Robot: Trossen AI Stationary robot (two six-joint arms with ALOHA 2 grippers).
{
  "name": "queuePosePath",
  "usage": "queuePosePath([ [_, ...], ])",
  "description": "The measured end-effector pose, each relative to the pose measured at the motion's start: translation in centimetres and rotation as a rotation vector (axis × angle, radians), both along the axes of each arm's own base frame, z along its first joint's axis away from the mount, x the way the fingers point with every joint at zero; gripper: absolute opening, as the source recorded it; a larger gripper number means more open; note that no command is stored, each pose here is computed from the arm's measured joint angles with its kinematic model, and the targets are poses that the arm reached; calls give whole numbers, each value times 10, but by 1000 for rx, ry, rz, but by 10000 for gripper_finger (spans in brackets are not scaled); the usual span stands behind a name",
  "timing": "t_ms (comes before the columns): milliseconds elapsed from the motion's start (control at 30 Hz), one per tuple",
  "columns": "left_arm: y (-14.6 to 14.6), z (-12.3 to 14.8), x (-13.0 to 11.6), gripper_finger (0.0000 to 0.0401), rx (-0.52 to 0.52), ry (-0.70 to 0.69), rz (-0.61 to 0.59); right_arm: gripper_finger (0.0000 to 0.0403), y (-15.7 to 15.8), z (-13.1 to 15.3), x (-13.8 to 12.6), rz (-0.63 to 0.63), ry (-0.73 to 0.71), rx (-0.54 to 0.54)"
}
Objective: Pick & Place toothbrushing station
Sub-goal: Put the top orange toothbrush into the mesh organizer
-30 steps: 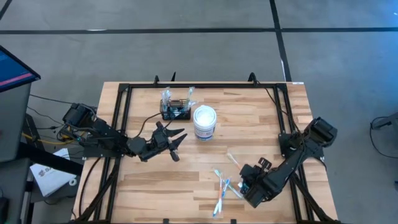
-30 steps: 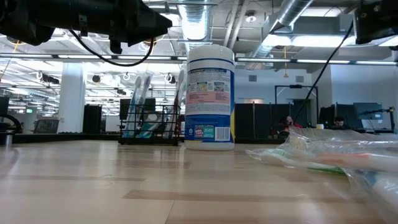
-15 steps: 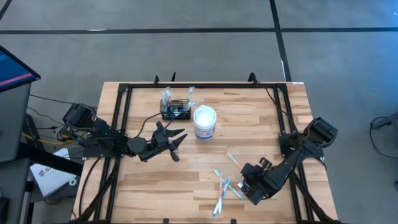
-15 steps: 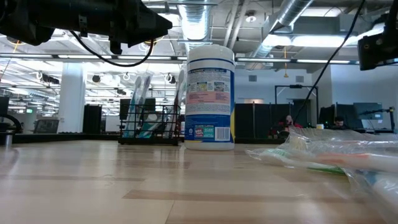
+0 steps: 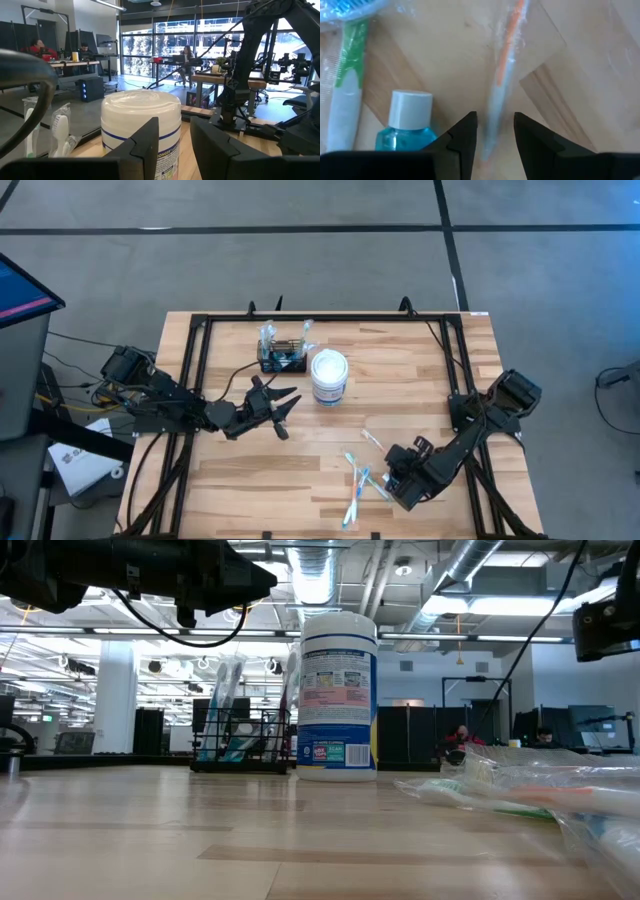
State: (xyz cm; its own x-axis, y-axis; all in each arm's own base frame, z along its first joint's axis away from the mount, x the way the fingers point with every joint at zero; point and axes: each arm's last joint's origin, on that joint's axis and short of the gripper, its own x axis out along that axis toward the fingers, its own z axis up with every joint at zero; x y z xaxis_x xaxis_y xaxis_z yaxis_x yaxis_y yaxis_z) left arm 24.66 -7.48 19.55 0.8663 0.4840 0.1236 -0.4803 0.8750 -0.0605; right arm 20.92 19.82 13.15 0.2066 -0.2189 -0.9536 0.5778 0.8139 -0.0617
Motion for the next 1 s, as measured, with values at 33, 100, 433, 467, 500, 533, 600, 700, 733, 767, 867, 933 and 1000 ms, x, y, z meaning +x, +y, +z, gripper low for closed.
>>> queuePosePath([
  [33, 0, 0, 0, 106, 0, 0, 0, 122, 0, -1, 0, 5, 3, -1],
  [100, 0, 0, 0, 106, 0, 1, 0, 117, 0, -1, 0, 6, 9, 1],
  [433, 0, -1, 0, 106, 1, 6, 0, 17, -6, -1, 4, -15, 19, -7],
  [467, 0, -1, 0, 106, 1, 6, 0, 18, -6, -1, 4, -15, 18, -10],
  [500, 0, -1, 0, 106, 1, 6, 0, 17, -7, -1, 4, -15, 18, -13],
  [533, 0, -1, 0, 106, 1, 6, 0, 12, -7, -1, 4, -15, 16, -16],
  [600, 0, -1, 0, 106, 1, 6, 0, 8, -7, -1, 3, -15, 13, -25],
  [700, 0, -1, 0, 106, 1, 6, 0, 7, -8, 0, 4, -14, 2, -49],
  [733, 0, -1, 0, 106, 1, 6, 0, 5, -8, 1, 4, -11, 5, -59],
  [767, 0, -1, 0, 106, 1, 5, 0, 5, -8, 3, 5, -6, -4, -73],
  [867, 0, -1, 0, 106, -7, 1, -1, 5, -7, 13, 8, -4, -52, -108],
  [933, 0, -1, 0, 106, -20, -7, -3, 5, -8, 18, 9, -4, -89, -121],
  [1000, 0, -1, 0, 106, -22, -8, -3, 5, -8, 25, 9, -3, -135, -128],
])
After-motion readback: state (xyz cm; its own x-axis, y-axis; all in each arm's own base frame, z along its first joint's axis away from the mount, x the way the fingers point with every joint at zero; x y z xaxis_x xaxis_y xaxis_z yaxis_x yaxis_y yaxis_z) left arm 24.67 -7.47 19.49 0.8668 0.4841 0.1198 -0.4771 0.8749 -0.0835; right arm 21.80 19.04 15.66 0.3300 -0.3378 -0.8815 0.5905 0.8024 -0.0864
